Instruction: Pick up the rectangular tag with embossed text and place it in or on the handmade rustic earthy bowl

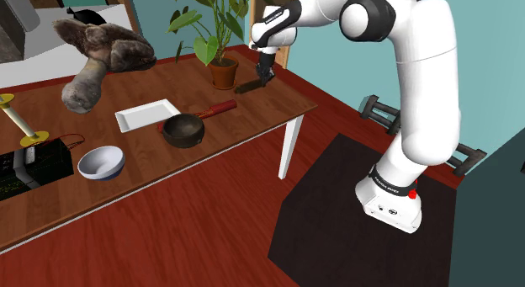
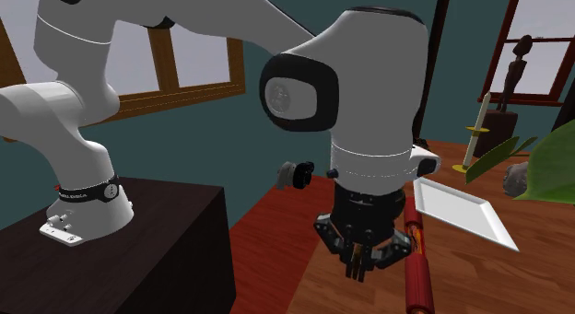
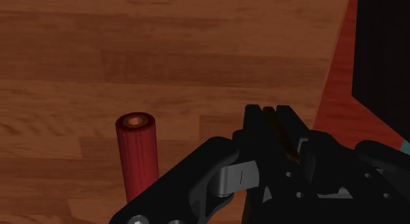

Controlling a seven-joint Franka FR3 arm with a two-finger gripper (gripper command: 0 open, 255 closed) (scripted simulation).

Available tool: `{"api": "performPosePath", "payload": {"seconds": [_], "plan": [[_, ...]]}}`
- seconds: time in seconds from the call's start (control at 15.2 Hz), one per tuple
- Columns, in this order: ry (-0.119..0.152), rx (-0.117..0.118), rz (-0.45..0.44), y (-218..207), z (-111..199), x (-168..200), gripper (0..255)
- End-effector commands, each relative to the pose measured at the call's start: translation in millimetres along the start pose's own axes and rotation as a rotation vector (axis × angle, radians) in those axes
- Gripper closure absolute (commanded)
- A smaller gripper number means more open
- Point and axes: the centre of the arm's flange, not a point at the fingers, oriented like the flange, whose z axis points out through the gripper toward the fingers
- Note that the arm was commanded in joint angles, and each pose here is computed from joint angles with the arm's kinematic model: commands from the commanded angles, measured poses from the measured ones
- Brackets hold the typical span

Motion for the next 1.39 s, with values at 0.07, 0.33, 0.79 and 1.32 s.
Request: {"api": "performPosePath", "payload": {"seconds": [0.07, 0.33, 0.79, 1.32], "plan": [[0.000, 0.000, 0.000, 1, -2, 26, 255], [0.000, 0.000, 0.000, 2, 3, 79, 255], [0.000, 0.000, 0.000, 3, 11, 171, 255], [0.000, 0.000, 0.000, 5, 20, 276, 255]]}}
